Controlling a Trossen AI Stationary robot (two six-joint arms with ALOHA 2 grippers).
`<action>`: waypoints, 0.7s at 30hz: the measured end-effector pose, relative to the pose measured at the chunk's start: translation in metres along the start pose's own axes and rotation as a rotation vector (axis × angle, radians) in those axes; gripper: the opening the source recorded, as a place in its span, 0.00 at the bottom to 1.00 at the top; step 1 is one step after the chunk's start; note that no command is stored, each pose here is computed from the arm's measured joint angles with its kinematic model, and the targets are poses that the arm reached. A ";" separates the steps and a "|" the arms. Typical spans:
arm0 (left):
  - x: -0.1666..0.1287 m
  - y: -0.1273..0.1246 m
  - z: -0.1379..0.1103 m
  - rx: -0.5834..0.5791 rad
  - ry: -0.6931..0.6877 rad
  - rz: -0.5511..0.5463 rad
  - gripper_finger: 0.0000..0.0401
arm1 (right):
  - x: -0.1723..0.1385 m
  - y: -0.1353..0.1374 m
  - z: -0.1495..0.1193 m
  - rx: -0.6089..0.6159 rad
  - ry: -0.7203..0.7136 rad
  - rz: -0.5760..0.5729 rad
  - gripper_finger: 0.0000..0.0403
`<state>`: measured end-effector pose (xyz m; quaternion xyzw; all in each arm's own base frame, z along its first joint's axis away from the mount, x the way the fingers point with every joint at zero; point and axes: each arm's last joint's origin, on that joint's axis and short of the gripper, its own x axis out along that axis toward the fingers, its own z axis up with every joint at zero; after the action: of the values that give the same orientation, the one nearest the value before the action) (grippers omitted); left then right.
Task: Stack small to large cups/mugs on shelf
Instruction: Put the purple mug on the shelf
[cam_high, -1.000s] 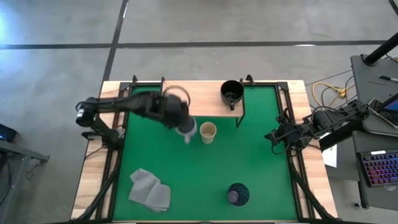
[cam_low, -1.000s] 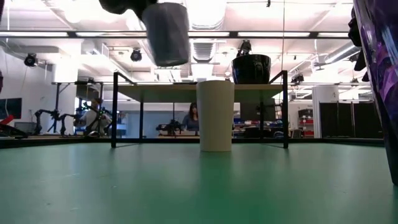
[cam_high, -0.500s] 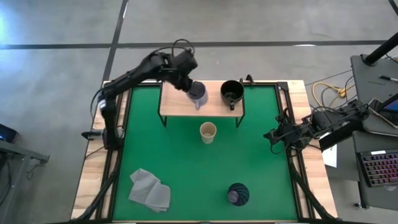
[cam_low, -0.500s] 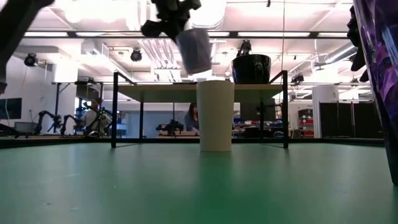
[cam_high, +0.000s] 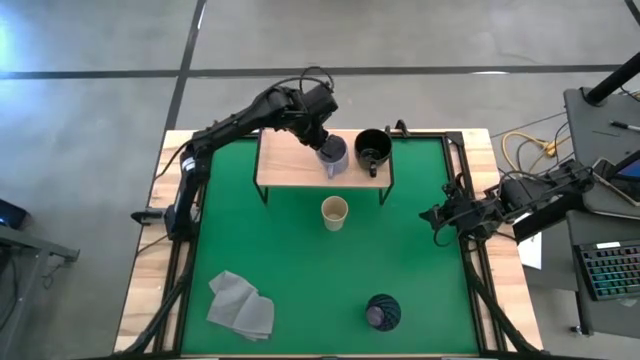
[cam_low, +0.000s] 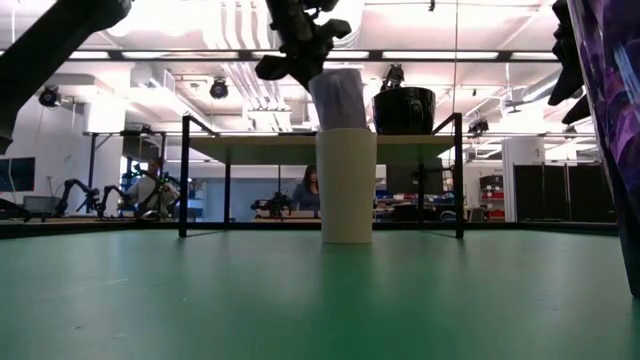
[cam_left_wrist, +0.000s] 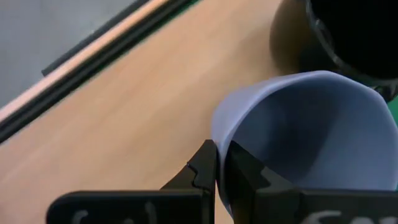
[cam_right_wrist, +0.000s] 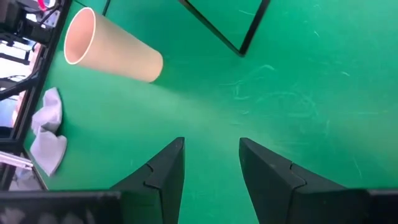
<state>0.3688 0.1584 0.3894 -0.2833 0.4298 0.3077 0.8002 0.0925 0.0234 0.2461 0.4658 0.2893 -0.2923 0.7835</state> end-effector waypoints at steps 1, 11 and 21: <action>-0.002 0.001 0.002 -0.004 -0.015 -0.004 0.00 | 0.001 0.000 0.000 -0.001 -0.001 -0.004 0.36; 0.004 0.005 0.005 0.001 -0.019 0.026 0.00 | 0.006 0.003 -0.002 -0.011 -0.003 -0.041 0.36; 0.009 0.003 0.008 -0.001 -0.036 -0.006 0.05 | 0.006 0.003 -0.002 -0.010 -0.003 -0.040 0.36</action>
<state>0.3750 0.1684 0.3849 -0.2793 0.4142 0.3104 0.8087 0.0983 0.0254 0.2428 0.4555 0.2986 -0.3071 0.7804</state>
